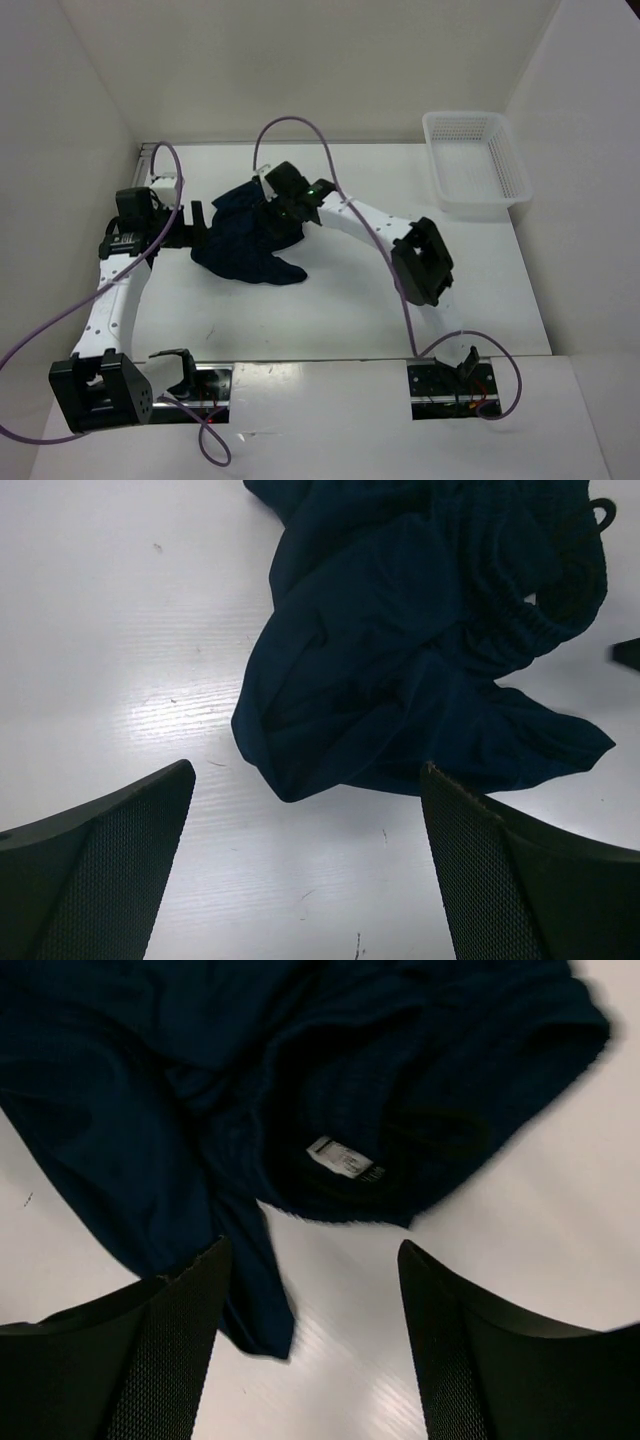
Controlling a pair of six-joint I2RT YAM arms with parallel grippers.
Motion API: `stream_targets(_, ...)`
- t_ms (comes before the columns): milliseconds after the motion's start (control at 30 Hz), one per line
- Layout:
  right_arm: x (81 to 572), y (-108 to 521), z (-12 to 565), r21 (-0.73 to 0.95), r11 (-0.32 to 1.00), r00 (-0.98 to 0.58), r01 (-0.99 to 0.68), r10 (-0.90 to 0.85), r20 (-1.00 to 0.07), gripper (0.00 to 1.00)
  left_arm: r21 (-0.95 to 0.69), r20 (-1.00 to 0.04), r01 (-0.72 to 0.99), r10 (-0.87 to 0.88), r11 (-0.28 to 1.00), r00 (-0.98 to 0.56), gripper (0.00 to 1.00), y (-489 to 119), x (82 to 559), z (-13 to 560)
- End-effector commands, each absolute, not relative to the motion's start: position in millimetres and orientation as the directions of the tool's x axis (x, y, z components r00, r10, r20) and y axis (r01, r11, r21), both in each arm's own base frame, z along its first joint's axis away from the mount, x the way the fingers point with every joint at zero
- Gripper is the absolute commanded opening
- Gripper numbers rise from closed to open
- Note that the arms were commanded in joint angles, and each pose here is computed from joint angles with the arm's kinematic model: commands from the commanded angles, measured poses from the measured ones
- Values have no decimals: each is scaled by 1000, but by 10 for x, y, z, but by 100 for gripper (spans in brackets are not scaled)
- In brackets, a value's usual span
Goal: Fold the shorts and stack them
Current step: Move the shorts to the center of the board
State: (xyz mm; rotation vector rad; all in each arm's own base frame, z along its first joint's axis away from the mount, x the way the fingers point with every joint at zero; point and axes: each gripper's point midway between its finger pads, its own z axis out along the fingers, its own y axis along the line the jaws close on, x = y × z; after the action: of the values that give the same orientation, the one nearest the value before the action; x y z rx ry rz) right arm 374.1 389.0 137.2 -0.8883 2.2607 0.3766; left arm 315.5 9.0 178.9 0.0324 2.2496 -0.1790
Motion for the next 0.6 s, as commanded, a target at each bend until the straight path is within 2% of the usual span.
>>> stream_targets(0, 3813, 4523, 1632, 88, 674, -472, -734, -413, -779, 72, -130, -773, 98, -39, 987, -633, 100, 73, 3162, 1771)
stream_targets(133, 3971, 4697, 1527, 78, 668, -456, -740, -413, -789, 72, -135, -761, 87, -48, 987, -647, 100, 100, 3152, 1683)
stream_targets(233, 3820, 4673, 1222, 100, 659, -500, -746, -454, -737, 71, -140, -749, 84, -50, 987, -661, 100, 94, 3118, 1608)
stream_targets(333, 3596, 4589, 830, 98, 651, -535, -753, -518, -668, 63, -134, -750, 78, -50, 988, -660, 100, 106, 3100, 1574)
stream_targets(400, 3493, 4554, 728, 103, 651, -549, -752, -532, -644, 40, -134, -749, 77, -50, 988, -661, 100, 106, 3097, 1545)
stream_targets(433, 3521, 4533, 726, 88, 662, -549, -744, -531, -645, 19, -137, -742, 76, -51, 988, -669, 100, 102, 3077, 1502)
stream_targets(500, 3582, 4512, 736, 67, 685, -550, -725, -519, -654, 4, -143, -742, 83, -52, 986, -669, 100, 86, 3076, 1504)
stream_targets(567, 3703, 4448, 911, -2, 702, -508, -712, -518, -688, 0, -151, -740, 90, -52, 984, -670, 100, 63, 3049, 1485)
